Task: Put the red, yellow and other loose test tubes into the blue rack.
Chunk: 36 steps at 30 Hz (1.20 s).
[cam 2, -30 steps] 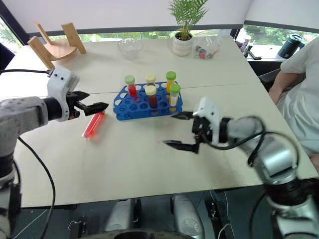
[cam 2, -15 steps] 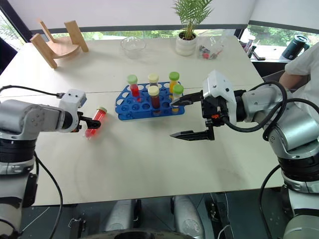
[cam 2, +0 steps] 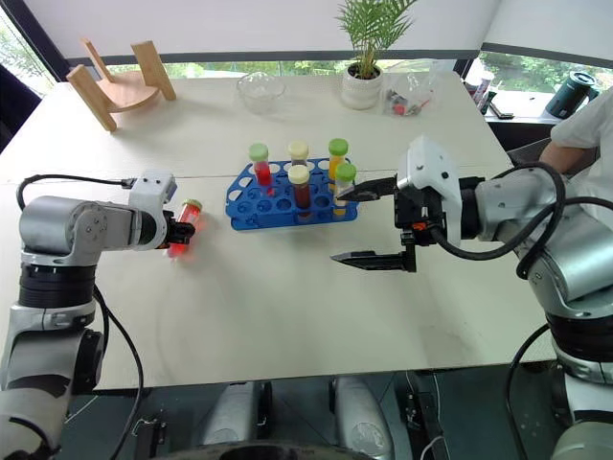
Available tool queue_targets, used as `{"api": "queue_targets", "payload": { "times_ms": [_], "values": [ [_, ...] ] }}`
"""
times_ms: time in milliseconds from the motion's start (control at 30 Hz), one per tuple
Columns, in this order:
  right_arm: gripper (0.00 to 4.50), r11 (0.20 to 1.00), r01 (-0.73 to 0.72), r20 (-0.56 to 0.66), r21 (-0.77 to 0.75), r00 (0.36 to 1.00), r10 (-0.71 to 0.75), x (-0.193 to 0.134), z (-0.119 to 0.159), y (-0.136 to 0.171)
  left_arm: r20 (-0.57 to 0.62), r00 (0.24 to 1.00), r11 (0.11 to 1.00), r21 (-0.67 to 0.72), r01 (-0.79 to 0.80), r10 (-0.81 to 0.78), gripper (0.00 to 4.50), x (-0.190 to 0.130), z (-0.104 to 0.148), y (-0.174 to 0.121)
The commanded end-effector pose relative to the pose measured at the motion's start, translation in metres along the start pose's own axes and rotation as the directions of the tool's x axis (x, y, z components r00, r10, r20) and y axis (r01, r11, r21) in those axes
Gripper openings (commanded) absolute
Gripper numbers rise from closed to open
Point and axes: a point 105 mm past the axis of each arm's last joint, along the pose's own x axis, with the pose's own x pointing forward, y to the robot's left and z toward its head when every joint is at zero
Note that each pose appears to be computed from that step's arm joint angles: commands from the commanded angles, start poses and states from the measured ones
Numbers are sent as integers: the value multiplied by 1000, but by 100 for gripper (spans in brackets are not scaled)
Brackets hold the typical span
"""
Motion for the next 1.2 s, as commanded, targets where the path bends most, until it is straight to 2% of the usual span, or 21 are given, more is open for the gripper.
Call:
{"api": "queue_targets", "payload": {
  "times_ms": [33,100,133,167,300,467,567,800,1200],
  "values": [
    [450,998,67,29,-12,997,-66,-6,4,2,469,852,971,61,233,-234,81,-49,75,-20],
    [450,995,97,41,4,994,-97,-4,2,3,613,710,933,146,330,-347,81,-71,90,-38],
    [450,993,118,56,13,991,-119,-2,1,3,670,628,909,190,372,-397,81,-79,91,-51],
    [450,991,132,65,19,989,-133,0,2,2,699,577,893,213,395,-422,81,-82,91,-58],
    [450,985,166,98,37,981,-169,6,3,3,760,463,871,274,407,-456,81,-75,80,-81],
    [450,978,203,114,58,971,-208,11,4,6,806,354,855,328,402,-475,81,-44,62,-110],
    [450,975,215,113,58,969,-221,12,4,8,831,318,862,326,388,-457,81,-31,58,-116],
    [450,967,247,129,66,959,-254,14,8,10,811,360,870,333,363,-461,81,-1,41,-117],
    [450,952,295,145,78,942,-303,18,9,13,814,347,862,330,384,-466,81,22,40,-110]
  ]
}}
